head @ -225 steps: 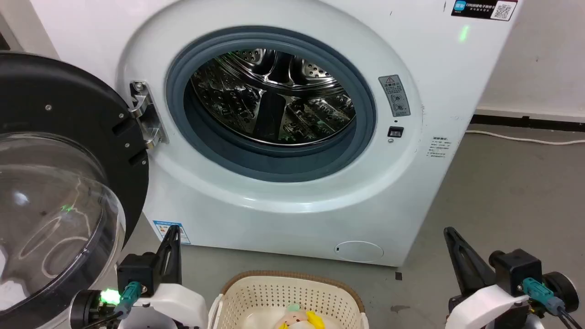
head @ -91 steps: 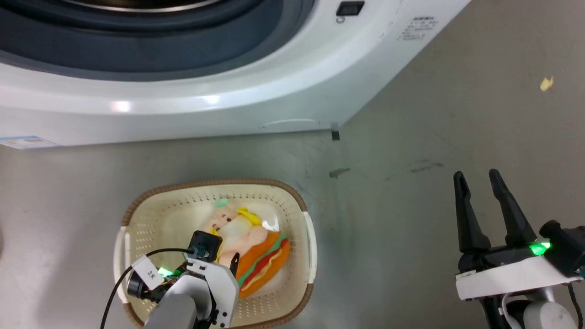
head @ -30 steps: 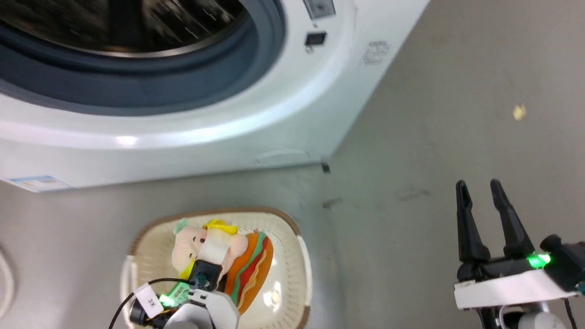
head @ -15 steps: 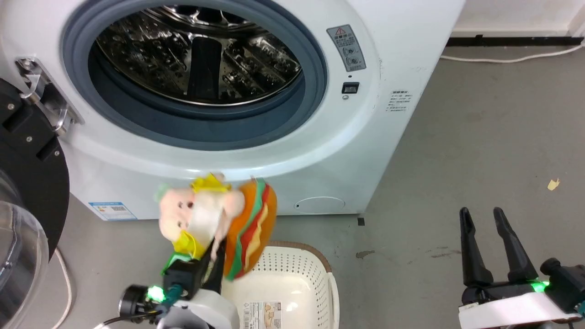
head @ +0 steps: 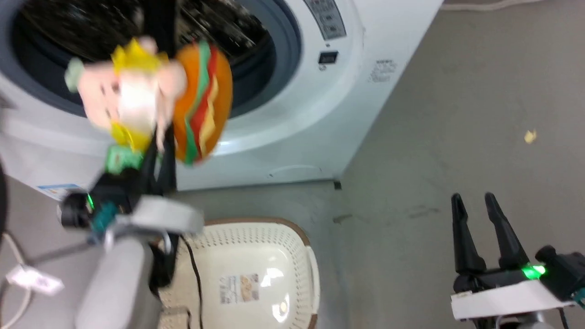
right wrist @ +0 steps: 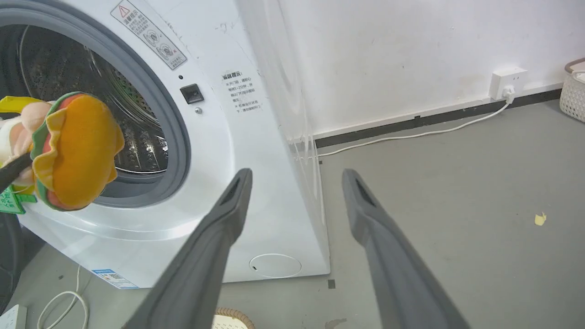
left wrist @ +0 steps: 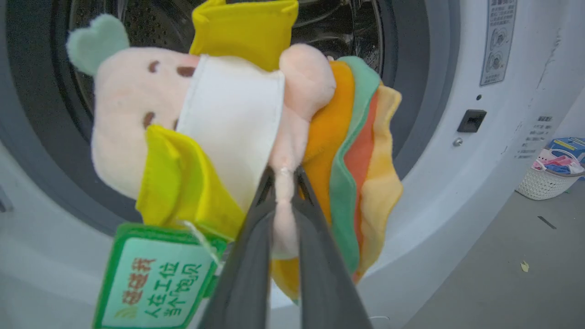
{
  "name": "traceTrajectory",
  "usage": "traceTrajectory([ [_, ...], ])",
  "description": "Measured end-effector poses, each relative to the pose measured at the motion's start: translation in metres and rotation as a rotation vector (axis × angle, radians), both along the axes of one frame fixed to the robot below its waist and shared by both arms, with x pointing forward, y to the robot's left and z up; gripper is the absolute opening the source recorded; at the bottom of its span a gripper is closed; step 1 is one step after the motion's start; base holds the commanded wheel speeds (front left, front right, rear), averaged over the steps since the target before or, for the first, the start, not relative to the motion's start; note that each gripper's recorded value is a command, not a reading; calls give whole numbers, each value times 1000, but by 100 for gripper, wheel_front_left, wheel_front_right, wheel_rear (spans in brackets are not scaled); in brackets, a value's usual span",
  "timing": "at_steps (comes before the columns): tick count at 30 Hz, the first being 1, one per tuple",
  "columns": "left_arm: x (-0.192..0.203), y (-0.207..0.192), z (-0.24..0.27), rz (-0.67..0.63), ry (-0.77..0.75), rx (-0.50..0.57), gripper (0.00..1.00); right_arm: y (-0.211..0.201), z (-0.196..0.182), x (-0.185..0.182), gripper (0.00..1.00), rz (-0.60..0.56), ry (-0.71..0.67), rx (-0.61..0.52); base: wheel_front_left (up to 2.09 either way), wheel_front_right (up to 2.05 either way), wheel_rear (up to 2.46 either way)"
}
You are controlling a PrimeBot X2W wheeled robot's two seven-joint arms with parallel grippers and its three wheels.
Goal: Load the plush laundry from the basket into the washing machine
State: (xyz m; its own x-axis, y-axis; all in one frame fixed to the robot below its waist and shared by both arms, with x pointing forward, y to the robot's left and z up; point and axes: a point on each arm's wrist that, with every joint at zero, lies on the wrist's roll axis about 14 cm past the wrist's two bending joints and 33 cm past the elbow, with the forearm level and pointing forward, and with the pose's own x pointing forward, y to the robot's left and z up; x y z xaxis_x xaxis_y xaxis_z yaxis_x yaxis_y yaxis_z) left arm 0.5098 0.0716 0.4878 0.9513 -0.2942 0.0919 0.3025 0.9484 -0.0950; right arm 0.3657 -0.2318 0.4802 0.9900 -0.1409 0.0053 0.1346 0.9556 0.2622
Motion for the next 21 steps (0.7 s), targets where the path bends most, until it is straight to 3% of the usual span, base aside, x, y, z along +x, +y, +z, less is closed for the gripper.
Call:
traceTrajectory([
  [10,113,-21,-18,-96,48,137,0,-20,-30,16,100,-68,76,44,0,0,0],
  [16,174,-18,-45,-91,119,238,0,-29,-51,20,100,-101,135,61,0,0,0],
  [21,217,-16,-58,-58,167,250,0,-39,-61,16,100,-140,172,61,0,0,0],
])
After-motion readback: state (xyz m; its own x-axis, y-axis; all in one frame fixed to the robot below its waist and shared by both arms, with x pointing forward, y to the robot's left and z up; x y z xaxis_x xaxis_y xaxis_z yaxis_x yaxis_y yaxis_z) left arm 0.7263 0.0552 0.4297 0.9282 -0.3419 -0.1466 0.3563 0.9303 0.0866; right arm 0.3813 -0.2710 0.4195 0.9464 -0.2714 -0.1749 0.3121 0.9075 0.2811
